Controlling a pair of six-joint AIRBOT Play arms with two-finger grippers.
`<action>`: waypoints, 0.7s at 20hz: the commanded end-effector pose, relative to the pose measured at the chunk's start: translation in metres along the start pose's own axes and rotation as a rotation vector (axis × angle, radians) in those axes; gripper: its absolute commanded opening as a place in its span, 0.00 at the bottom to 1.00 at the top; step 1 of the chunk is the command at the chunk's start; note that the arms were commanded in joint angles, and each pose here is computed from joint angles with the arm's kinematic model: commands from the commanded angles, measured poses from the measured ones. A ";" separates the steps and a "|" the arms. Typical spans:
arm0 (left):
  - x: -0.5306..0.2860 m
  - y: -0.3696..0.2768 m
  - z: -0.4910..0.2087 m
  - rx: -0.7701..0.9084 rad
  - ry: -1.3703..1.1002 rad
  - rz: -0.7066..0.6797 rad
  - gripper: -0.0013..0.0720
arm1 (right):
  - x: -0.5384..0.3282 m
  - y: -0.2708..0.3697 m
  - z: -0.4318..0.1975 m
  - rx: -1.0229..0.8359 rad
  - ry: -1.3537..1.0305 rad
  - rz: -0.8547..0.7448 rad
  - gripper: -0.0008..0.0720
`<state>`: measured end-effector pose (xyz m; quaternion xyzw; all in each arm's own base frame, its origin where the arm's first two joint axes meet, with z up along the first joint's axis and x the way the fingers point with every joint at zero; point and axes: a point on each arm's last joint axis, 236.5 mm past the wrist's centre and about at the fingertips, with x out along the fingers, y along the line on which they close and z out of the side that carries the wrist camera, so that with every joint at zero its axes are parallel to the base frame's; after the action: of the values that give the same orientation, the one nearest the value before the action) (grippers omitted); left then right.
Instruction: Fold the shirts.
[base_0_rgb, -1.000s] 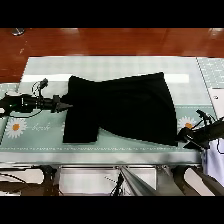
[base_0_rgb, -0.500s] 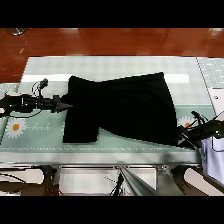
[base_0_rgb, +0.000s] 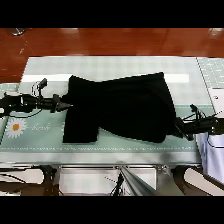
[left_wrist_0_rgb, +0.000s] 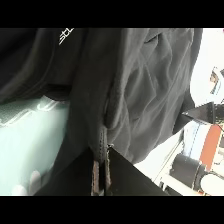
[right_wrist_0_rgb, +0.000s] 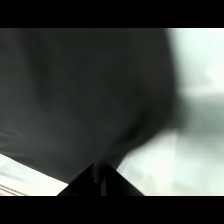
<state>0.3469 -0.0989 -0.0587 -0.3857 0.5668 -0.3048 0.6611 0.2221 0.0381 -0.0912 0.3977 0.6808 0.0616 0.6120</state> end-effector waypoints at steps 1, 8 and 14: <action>-0.011 -0.017 0.011 0.019 -0.025 -0.002 0.06 | -0.022 0.044 0.019 -0.083 -0.051 0.126 0.04; -0.189 -0.293 0.107 0.565 -0.698 -0.052 0.06 | -0.288 0.244 0.078 -0.579 -0.783 0.182 0.04; -0.317 -0.482 -0.016 1.033 -1.150 0.024 0.06 | -0.452 0.343 -0.082 -0.899 -1.352 0.096 0.04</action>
<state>0.3676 -0.0777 0.4285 -0.1910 0.0437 -0.3056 0.9318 0.3437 -0.0008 0.3899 0.1605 0.1691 0.1152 0.9656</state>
